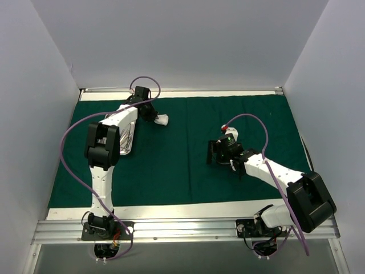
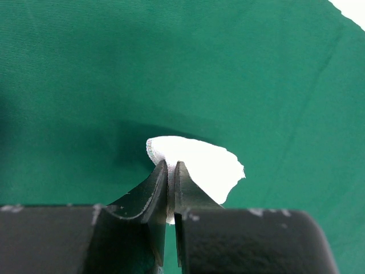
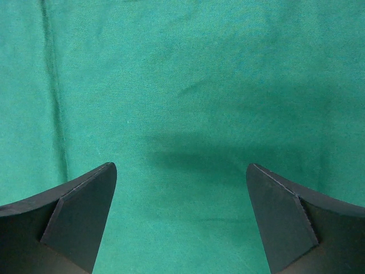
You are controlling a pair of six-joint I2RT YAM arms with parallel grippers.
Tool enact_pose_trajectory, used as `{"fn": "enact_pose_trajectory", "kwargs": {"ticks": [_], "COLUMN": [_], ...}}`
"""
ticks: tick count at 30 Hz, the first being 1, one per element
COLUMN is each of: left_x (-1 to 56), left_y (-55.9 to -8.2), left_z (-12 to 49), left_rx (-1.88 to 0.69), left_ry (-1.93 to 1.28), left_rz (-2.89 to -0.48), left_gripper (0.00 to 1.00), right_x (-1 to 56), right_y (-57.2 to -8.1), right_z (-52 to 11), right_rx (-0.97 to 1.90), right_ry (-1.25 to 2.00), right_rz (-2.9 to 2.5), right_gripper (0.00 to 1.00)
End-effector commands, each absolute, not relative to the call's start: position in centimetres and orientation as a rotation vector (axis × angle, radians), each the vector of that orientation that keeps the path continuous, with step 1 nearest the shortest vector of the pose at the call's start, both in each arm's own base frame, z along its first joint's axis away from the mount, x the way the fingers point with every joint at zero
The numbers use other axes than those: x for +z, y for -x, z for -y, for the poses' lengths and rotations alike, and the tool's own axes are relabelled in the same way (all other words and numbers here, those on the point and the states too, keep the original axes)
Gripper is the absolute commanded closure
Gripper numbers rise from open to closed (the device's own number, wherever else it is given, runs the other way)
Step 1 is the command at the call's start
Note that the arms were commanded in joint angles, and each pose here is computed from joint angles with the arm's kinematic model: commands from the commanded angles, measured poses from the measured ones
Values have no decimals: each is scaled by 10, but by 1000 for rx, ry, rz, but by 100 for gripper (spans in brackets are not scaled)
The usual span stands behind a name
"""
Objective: Open and lay out the surgical kit
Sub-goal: Place the medical item in the surgical kit.
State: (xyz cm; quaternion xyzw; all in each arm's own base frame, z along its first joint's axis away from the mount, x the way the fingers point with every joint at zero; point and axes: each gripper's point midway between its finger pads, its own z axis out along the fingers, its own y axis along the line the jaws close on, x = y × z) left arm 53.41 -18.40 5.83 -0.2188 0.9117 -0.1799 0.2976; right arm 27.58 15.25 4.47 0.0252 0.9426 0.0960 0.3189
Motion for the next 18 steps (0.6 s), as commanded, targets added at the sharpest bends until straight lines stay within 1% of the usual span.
{"fn": "enact_pose_trajectory", "kwargs": {"ticks": [1, 5, 7, 9, 12, 13, 15, 16, 18], "left_x": [67, 51, 49, 46, 46, 47, 50, 51, 59], "left_y": [-554, -553, -554, -553, -551, -551, -550, -549, -549], "left_z": [185, 184, 183, 180, 176, 173, 170, 168, 167], "left_rx": [-469, -453, -444, -421, -389, -370, -353, -341, -335], "left_ry": [593, 604, 607, 609, 601, 601, 593, 590, 580], "left_rz": [-2343, -2369, -2371, -2373, -2378, -2375, -2375, -2375, -2361], "left_gripper": [95, 94, 89, 82, 75, 69, 63, 58, 53], "right_x": [47, 47, 47, 47, 47, 47, 46, 47, 48], "right_y": [-274, -273, -273, -272, -272, -272, -272, -272, -273], "right_z": [-151, -151, -151, -151, -150, -150, -150, -151, -151], "right_rx": [247, 245, 245, 246, 243, 243, 242, 247, 247], "right_ry": [-58, -61, -63, -64, -66, -64, -65, -63, -63], "right_rz": [-2471, -2471, -2471, -2470, -2470, -2470, -2474, -2470, -2469], "right_gripper": [8, 8, 8, 8, 8, 8, 8, 8, 8]}}
